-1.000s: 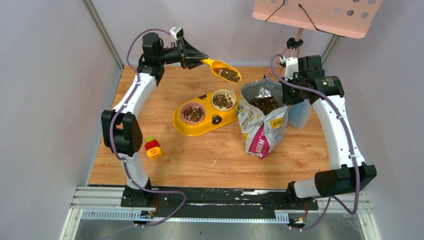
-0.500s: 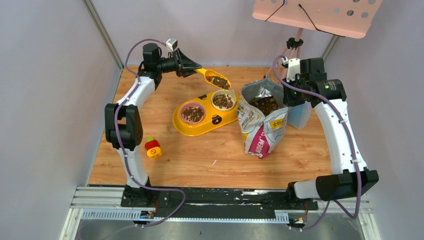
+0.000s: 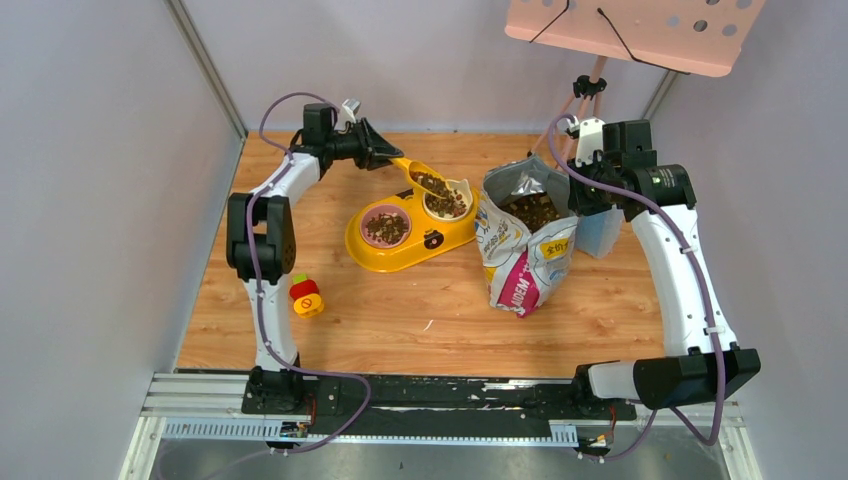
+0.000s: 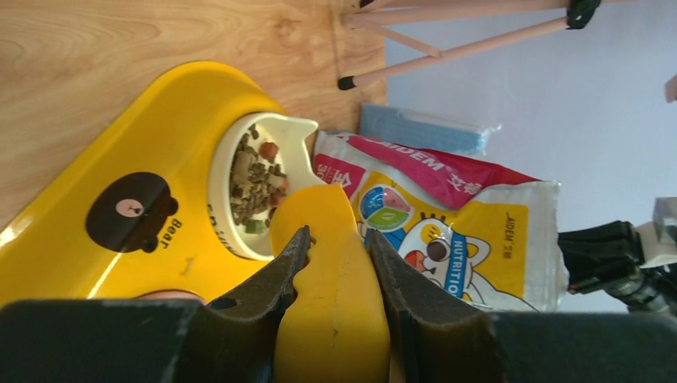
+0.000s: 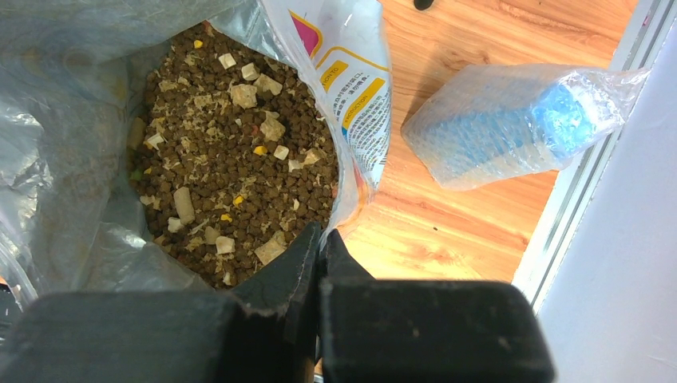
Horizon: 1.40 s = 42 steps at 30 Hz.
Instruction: Serve the pet food
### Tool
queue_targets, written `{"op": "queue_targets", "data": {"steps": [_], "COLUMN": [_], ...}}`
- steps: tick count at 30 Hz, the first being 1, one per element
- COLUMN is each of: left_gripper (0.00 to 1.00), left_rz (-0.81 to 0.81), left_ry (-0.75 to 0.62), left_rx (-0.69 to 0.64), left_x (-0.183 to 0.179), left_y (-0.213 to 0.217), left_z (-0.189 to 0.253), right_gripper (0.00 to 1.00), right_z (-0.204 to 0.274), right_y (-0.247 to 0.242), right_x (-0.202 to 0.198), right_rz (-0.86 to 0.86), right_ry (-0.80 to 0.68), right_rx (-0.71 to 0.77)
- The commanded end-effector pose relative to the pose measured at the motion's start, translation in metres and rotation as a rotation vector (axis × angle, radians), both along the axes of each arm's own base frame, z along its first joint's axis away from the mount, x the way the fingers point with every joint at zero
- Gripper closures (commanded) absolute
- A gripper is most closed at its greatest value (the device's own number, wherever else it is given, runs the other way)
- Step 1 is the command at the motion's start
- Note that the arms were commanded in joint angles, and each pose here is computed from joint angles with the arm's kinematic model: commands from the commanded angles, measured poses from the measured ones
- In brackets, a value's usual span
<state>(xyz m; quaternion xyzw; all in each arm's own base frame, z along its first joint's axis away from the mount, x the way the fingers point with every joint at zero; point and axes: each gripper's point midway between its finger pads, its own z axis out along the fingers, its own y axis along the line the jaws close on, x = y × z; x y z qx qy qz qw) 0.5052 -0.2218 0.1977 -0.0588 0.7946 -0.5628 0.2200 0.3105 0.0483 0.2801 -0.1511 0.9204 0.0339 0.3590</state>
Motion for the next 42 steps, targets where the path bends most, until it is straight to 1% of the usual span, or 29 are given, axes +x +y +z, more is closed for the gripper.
{"op": "queue_targets", "data": {"steps": [1,7,19,42], "left_gripper": [1.00,1.00,1.00,1.00], "left_rz": [0.008,0.016,-0.008,0.006], "left_ry": [-0.114,-0.144,-0.237,-0.337], "left_rx": [0.069,0.147,0.238,0.328], "left_x": [0.013,0.020,0.029,0.028], "left_y": [-0.001,-0.009,-0.030,-0.018], "left_z": [0.012,0.004,0.007,0.030], "right_gripper": [1.00,1.00,1.00,1.00], "right_z": [0.048,0.048,0.045,0.045], "right_y": [0.000,-0.001,0.000,0.000], "right_x": [0.019,0.019,0.021,0.024], "right_rz": [-0.007,-0.008,-0.005,-0.005], "right_ry": [-0.220,-0.221,-0.211,-0.217], "right_rx": [0.021,0.016,0.015,0.014]}}
